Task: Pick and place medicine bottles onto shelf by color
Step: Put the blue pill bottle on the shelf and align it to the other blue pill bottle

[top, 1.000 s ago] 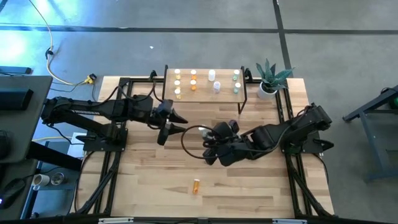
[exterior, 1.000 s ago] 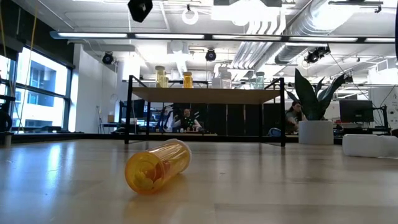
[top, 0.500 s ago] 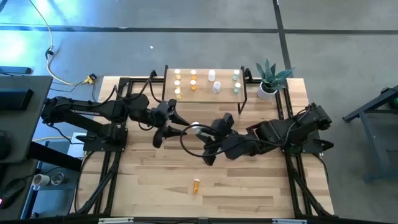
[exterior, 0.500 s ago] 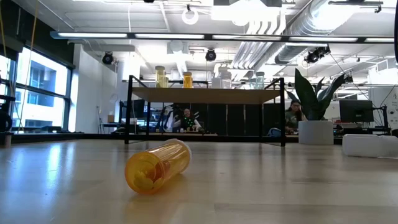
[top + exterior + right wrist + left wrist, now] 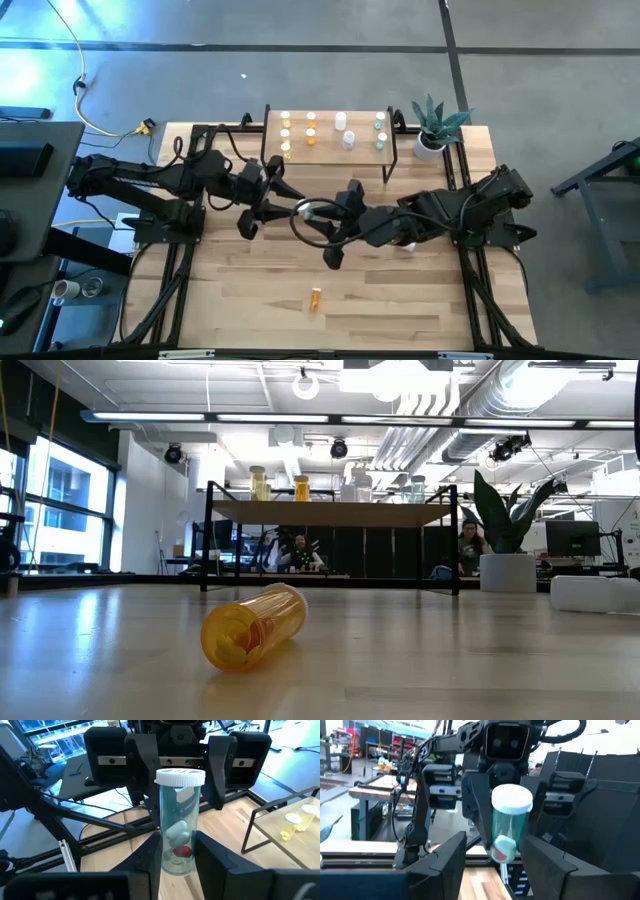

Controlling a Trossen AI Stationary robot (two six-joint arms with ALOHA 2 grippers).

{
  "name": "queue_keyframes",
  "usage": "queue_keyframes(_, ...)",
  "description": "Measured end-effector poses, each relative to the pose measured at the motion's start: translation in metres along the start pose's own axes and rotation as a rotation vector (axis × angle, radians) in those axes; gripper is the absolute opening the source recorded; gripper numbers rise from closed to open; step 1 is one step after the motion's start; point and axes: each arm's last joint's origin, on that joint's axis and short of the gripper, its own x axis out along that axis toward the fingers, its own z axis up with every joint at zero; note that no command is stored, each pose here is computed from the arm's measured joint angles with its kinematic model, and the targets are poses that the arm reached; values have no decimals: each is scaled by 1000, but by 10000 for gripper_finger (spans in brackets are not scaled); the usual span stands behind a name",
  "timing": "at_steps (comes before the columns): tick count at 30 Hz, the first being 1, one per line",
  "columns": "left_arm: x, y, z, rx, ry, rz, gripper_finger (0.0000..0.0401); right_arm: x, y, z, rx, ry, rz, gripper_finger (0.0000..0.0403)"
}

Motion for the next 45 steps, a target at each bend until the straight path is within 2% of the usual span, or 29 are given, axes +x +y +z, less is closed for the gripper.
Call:
queue_keyframes(14,3,1,4,14,-68,-6,172,8,-10,10,43,-54,-15,87)
queue_keyframes(25,13,5,1,17,-108,37,172,11,-14,13,46,-63,-19,87)
queue_keyframes(37,16,6,-2,15,-100,38,172,11,-14,12,29,-54,-25,87)
queue_keyframes(41,16,6,-2,15,-97,39,158,11,-15,12,31,-54,-26,87)
queue_keyframes(45,16,6,-2,14,-94,35,123,11,-15,11,29,-52,-30,87)
